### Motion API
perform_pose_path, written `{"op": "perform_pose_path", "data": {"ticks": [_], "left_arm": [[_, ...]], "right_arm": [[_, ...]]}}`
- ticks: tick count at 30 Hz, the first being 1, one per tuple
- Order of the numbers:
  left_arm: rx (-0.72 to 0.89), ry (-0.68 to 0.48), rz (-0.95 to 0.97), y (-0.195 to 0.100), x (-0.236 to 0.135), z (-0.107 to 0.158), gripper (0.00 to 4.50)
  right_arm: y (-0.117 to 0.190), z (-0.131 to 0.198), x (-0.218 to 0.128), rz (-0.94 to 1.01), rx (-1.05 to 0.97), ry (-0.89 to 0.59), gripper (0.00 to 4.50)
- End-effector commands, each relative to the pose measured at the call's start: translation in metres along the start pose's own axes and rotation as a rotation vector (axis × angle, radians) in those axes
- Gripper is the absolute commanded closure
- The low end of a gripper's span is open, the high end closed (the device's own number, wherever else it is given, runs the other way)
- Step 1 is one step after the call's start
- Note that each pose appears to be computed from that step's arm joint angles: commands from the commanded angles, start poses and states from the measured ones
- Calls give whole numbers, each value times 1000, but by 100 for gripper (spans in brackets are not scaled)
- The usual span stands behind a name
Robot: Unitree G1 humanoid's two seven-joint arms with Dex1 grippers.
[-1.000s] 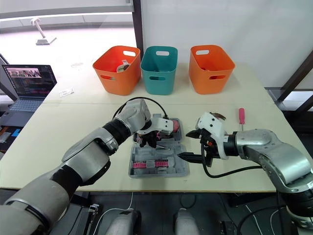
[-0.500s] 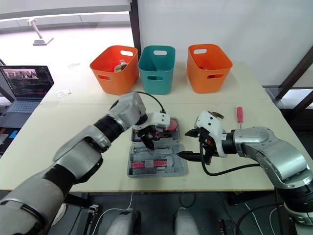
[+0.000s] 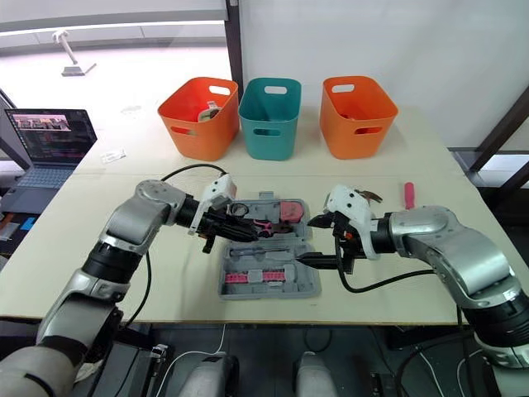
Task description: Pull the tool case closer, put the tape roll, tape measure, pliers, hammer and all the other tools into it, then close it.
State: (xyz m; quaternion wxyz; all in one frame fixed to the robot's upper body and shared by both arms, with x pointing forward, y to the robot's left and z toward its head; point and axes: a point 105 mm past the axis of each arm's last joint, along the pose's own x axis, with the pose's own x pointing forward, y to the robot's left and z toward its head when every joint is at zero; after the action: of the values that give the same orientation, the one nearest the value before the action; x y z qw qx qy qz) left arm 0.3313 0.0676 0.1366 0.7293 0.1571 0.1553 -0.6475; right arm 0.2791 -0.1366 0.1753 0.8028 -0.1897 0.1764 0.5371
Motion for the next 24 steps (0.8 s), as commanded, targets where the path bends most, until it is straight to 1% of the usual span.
{"op": "perform_pose_path", "data": {"ticks": [1, 4, 10, 12, 14, 16, 17, 18, 20, 22, 24], "left_arm": [[23, -44, 65, 7, 7, -13, 448], [81, -27, 103, 13, 13, -21, 448], [79, -6, 106, 19, 32, -32, 448], [63, 50, 76, 15, 40, -54, 448], [26, 80, 74, 12, 45, -72, 448], [28, 184, 87, 11, 48, -102, 448], [28, 212, 80, 9, 48, -110, 448], [13, 205, 73, 8, 48, -111, 448], [-9, 155, 89, 11, 49, -101, 448], [8, 105, 85, 13, 47, -84, 448], [1, 2, 72, 13, 44, -57, 448]], "right_arm": [[-1, 8, 1, 11, -37, -15, 0], [-3, 7, 0, 8, -46, -12, 0], [-3, 7, 0, 8, -47, -12, 0], [-3, 7, 0, 2, -44, -11, 0], [-2, 6, -1, -2, -39, -10, 0], [-2, 5, -2, -9, -38, -3, 0], [-2, 4, -3, -11, -38, -2, 0], [-2, 5, -4, -12, -37, -2, 0], [-2, 5, -6, -18, -35, 0, 0], [-1, 4, -9, -21, -26, -1, 0], [1, 3, -10, -11, -28, -20, 0]]}}
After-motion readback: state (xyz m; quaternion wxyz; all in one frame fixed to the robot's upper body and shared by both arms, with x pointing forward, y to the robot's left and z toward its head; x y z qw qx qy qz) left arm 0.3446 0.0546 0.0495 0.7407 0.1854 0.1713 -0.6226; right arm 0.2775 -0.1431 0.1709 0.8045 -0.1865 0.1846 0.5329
